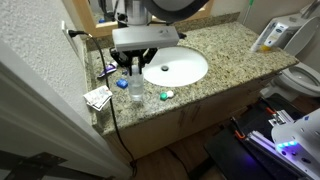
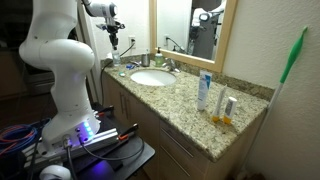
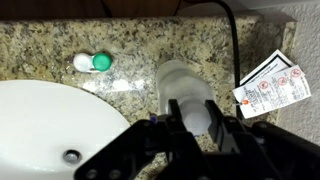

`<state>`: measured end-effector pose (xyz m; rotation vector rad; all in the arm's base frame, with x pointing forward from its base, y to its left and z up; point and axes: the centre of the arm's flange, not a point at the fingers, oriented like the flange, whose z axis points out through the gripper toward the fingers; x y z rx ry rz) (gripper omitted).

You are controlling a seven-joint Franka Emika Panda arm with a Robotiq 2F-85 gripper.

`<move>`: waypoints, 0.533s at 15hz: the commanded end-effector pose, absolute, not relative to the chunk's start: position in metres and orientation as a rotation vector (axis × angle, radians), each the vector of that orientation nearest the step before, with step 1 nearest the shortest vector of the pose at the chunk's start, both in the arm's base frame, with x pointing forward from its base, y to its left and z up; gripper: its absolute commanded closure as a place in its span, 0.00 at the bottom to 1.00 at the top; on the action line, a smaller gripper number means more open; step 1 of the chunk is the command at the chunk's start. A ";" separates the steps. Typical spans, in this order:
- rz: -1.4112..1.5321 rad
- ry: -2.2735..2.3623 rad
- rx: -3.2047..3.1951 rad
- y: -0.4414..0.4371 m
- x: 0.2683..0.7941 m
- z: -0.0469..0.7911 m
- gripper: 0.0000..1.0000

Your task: Move the clear bottle to the left side of the sink

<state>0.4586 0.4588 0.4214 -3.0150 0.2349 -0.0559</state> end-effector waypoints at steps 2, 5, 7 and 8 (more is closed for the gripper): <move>-0.109 0.173 -3.003 0.479 0.466 0.406 0.93; -0.147 0.135 -3.020 0.492 0.467 0.389 0.93; -0.150 0.120 -3.026 0.494 0.468 0.378 0.93; -0.158 0.120 -3.021 0.495 0.470 0.374 0.93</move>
